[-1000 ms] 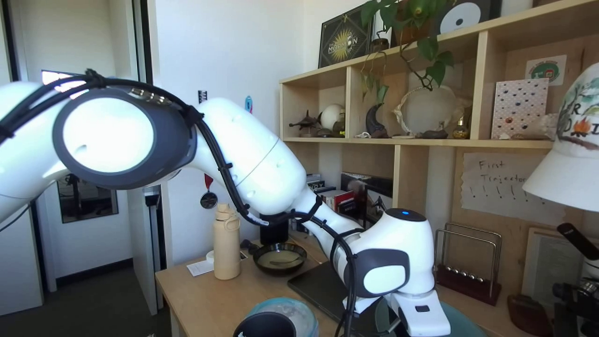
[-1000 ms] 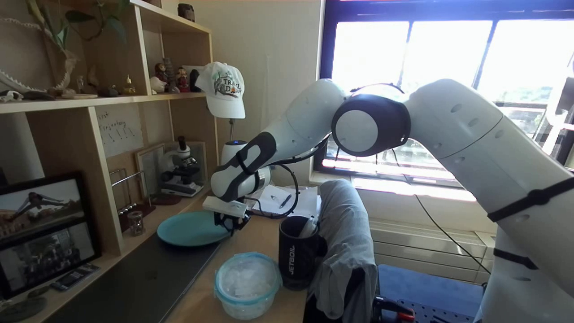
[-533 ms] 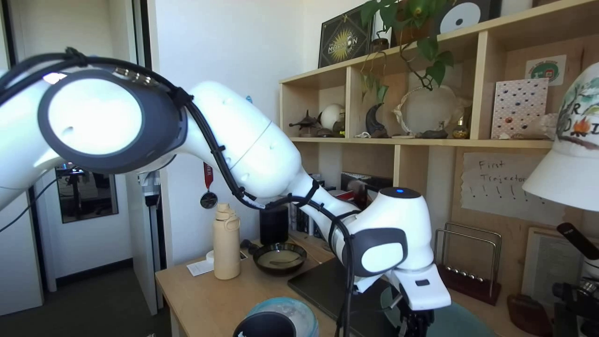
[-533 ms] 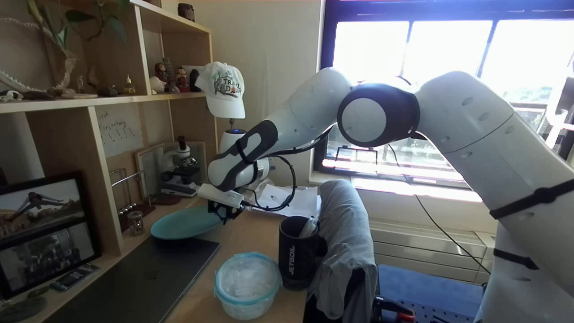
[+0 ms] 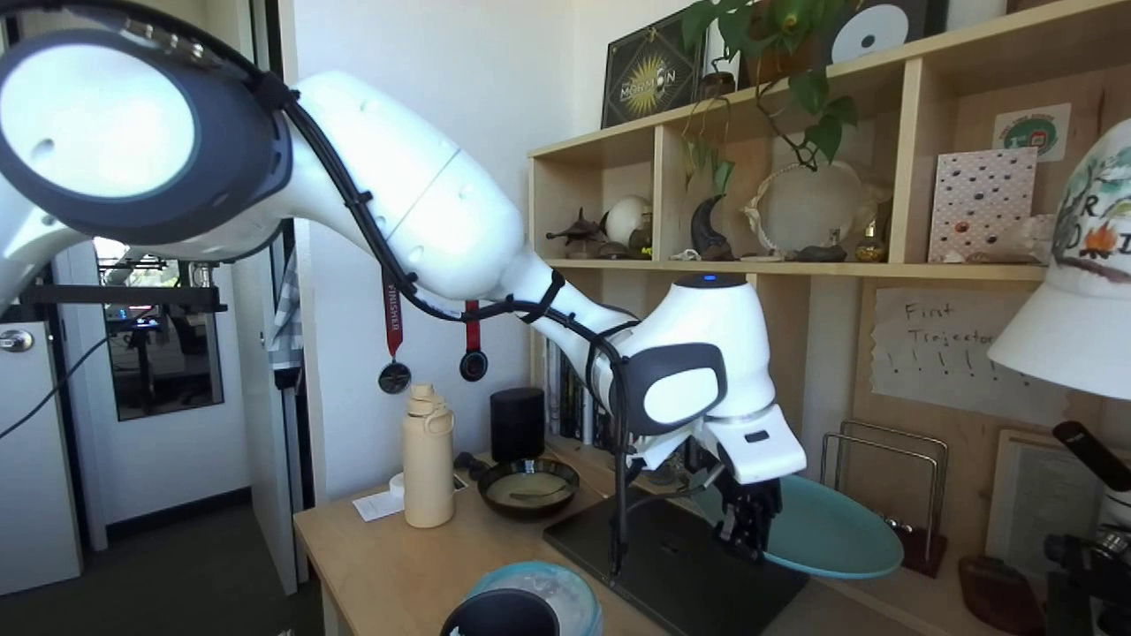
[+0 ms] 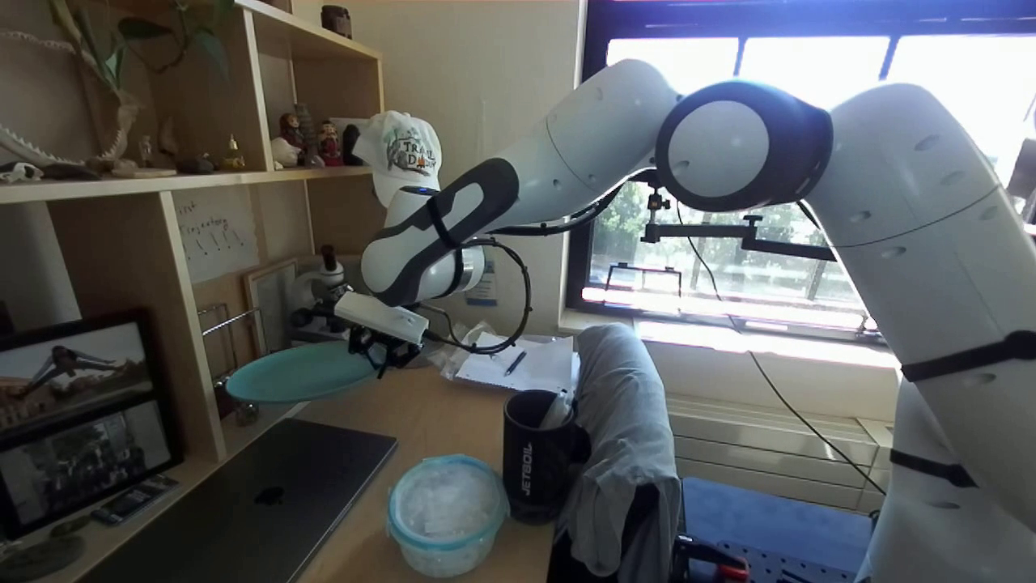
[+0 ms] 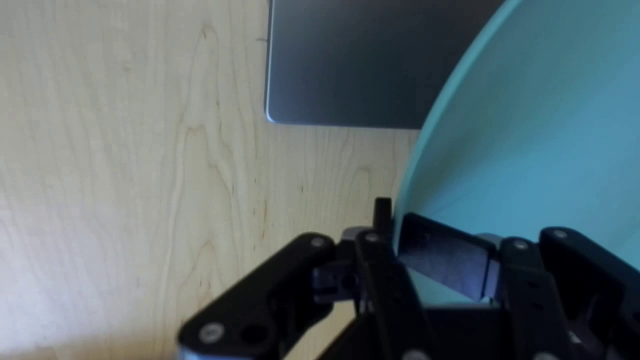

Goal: Move the teal plate from the right to the left

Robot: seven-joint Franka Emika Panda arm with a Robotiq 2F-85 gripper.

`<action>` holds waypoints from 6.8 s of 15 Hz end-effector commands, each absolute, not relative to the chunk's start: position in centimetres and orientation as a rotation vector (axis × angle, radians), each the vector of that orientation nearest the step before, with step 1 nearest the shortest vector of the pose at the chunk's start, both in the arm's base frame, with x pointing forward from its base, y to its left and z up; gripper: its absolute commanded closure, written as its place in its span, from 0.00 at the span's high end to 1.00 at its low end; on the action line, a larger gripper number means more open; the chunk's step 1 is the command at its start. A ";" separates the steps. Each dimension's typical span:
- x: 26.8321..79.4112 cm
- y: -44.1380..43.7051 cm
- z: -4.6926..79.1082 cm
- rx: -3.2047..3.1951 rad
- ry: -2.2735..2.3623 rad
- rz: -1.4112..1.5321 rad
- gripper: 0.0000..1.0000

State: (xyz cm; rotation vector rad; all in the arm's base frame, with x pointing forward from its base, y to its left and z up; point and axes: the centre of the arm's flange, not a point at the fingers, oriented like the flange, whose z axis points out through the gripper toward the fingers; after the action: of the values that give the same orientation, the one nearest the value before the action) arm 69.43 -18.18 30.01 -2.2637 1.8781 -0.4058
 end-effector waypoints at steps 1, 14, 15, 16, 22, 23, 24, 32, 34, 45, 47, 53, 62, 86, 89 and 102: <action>66.0 -15.0 32.9 -2.328 1.770 -0.311 0.02; 59.1 -4.7 36.0 -2.679 1.253 0.061 0.02; 58.7 -3.9 35.7 -2.697 1.209 0.085 0.02; 58.3 -3.0 35.5 -2.716 1.158 0.113 0.02; 56.4 0.5 33.5 -2.749 0.965 0.150 0.02; 56.2 0.8 33.2 -2.744 0.955 0.153 0.02; 55.9 0.9 33.0 -2.734 0.944 0.162 0.02; 56.5 0.6 32.3 -2.736 0.982 0.167 0.07; 56.4 0.6 32.5 -2.735 0.982 0.163 0.07; 54.1 4.0 31.5 -2.709 1.119 0.177 0.02; 52.5 6.1 30.4 -2.684 1.180 0.193 0.02; 47.0 9.9 28.0 -2.546 1.556 0.150 0.02; 41.8 15.2 27.2 -2.277 2.039 0.174 0.02; 46.2 19.3 22.5 -2.331 2.291 0.445 0.02; 46.8 18.8 21.5 -2.322 2.324 0.474 0.02; 47.1 17.3 22.0 -2.359 2.320 0.541 0.85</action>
State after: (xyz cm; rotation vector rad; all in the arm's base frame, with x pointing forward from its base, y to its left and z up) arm 45.97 17.16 20.47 -2.3360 2.3637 0.5504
